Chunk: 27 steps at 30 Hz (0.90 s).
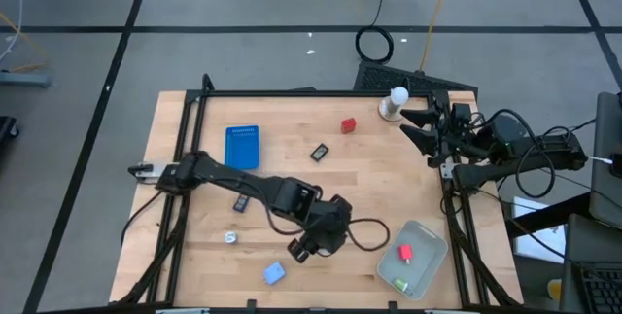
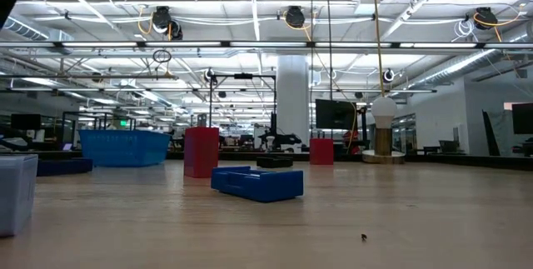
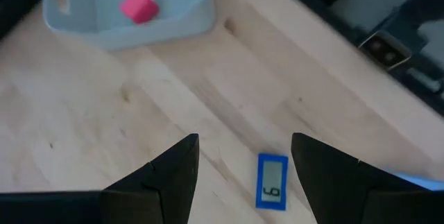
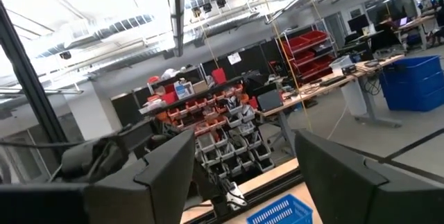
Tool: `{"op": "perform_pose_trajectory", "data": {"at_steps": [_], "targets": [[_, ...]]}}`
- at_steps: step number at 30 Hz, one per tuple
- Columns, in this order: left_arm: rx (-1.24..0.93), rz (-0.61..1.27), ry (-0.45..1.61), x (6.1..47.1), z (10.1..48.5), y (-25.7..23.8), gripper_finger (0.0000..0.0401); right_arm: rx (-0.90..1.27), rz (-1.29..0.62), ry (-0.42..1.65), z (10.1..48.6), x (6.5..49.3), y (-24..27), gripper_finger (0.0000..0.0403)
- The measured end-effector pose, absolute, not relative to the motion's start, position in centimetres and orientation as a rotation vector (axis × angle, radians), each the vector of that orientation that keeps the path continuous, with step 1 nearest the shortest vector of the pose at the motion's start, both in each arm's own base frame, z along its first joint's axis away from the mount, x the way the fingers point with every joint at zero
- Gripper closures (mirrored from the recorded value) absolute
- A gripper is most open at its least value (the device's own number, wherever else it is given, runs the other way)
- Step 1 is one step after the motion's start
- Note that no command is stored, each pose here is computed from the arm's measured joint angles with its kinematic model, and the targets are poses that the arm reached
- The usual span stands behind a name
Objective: Pick & Place Office items
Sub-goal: Put the blue digital timer into the blue bin
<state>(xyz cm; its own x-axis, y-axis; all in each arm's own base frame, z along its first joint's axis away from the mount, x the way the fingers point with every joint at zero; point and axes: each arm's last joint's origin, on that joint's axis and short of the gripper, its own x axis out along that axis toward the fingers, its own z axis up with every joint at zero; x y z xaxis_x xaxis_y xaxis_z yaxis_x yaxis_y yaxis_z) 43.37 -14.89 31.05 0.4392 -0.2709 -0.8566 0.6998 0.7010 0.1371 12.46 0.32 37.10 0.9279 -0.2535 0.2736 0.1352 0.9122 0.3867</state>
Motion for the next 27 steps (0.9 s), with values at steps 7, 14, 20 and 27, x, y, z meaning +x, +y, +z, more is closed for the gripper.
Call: {"op": "perform_pose_trajectory", "data": {"at_steps": [7, 14, 20, 27], "targets": [[0.539, -0.652, 1.019, 43.0, 29.9, -16.6, 0.0171, 0.382, -0.158, -0.320, 37.1, 12.5, 0.6, 0.0161], [0.558, -0.574, 1.037, 43.5, 28.0, -16.6, 0.0171, 0.392, -0.125, -0.315, 37.1, 12.4, 1.1, 0.0161], [0.520, -0.592, 1.078, 43.5, 25.6, -16.7, 0.0171, 0.392, -0.119, -0.313, 37.1, 12.4, 1.1, 0.0161], [0.485, -0.599, 1.184, 42.8, 22.7, -16.5, 0.0171, 0.382, -0.122, -0.305, 37.1, 12.4, 1.1, 0.0161]]}}
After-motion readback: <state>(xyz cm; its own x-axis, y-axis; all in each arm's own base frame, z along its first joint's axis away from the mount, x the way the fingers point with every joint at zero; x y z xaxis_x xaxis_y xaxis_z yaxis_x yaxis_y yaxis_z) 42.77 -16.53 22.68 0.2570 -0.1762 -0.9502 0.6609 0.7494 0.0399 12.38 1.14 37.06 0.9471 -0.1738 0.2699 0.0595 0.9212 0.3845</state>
